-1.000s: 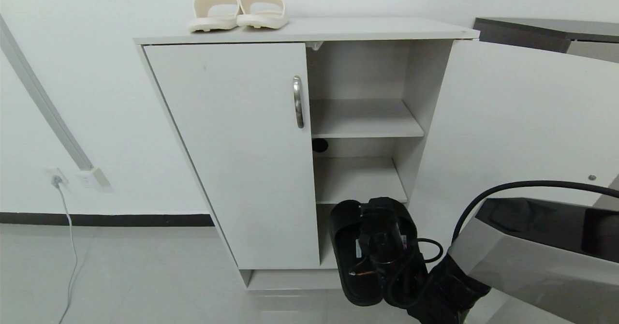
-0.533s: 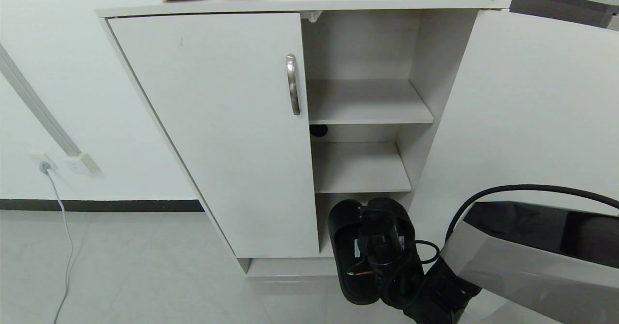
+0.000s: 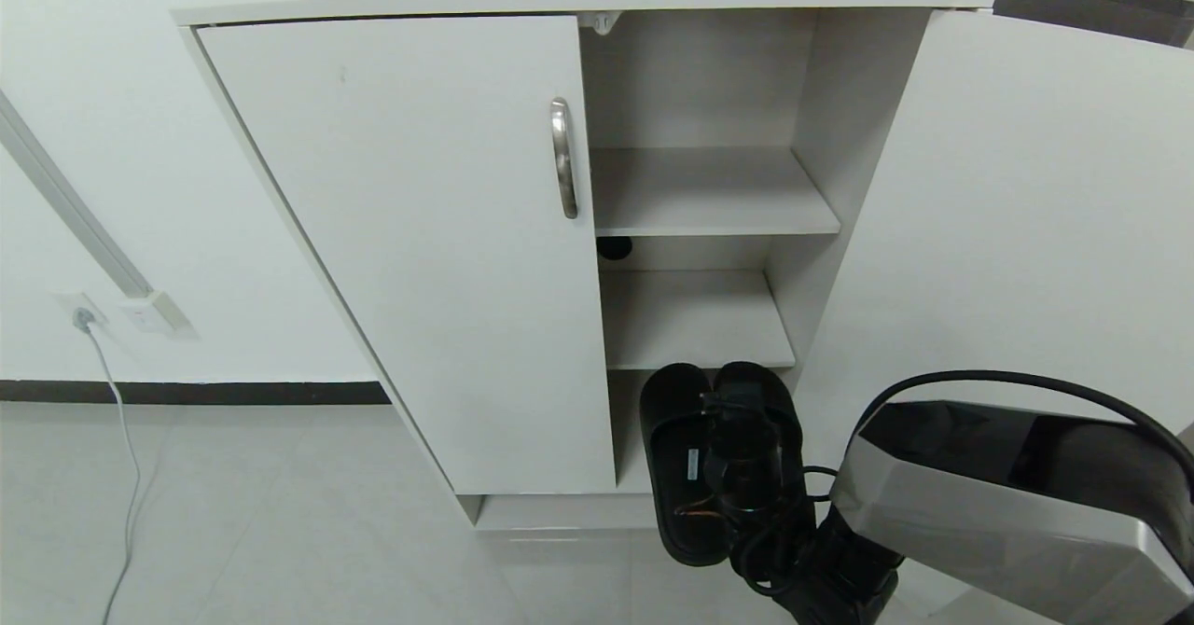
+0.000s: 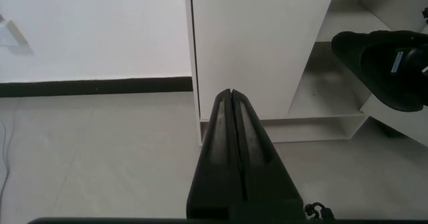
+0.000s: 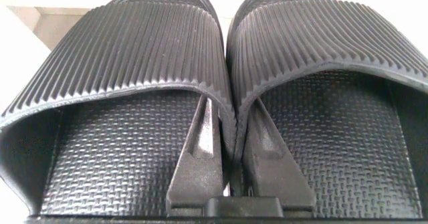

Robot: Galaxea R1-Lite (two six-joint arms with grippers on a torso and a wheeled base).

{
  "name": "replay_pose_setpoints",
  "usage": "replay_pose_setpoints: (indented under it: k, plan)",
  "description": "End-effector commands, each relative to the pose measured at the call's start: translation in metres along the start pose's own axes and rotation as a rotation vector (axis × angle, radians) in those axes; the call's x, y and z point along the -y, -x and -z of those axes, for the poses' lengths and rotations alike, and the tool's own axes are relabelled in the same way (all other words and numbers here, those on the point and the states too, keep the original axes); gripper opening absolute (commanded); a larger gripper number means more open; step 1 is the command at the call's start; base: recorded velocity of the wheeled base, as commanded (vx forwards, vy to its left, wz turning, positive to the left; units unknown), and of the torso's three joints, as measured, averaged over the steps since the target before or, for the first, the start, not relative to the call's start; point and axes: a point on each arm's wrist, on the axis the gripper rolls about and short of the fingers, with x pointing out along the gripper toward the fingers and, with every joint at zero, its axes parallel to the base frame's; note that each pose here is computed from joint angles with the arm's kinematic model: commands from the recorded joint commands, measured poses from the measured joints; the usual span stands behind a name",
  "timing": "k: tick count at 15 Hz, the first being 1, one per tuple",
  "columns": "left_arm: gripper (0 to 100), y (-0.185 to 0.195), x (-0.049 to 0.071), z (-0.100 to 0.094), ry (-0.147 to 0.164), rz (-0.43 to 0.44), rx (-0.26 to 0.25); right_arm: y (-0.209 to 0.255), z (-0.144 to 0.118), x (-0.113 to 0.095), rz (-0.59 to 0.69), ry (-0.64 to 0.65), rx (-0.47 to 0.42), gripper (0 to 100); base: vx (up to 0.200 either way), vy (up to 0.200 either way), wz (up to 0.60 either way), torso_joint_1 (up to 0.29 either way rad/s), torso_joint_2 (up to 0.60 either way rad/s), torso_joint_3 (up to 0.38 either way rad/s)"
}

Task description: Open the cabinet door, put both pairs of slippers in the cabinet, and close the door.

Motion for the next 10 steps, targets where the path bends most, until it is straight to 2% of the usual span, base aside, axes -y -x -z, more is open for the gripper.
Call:
replay_pose_setpoints:
  k: [1,6,10]
  plan:
    - [0,-0.0001,0.0000,0.0000,0.000,-0.001,-0.001,-0.0009,0.0020,0.0002,0.002,0.002,-0.002,0,0.000,0.000,0.00,0.000,0.00,0.000]
    - [0,-0.0001,0.0000,0.0000,-0.001,0.001,-0.001,-0.0016,-0.0010,-0.0004,0.022,0.014,0.049,0,0.000,0.000,0.00,0.000,0.00,0.000]
    - [0,-0.0001,0.0000,0.0000,-0.001,0.001,-0.001,-0.0024,-0.0007,-0.0002,0.022,0.012,0.053,0,0.200,0.000,0.00,-0.002,0.00,0.005]
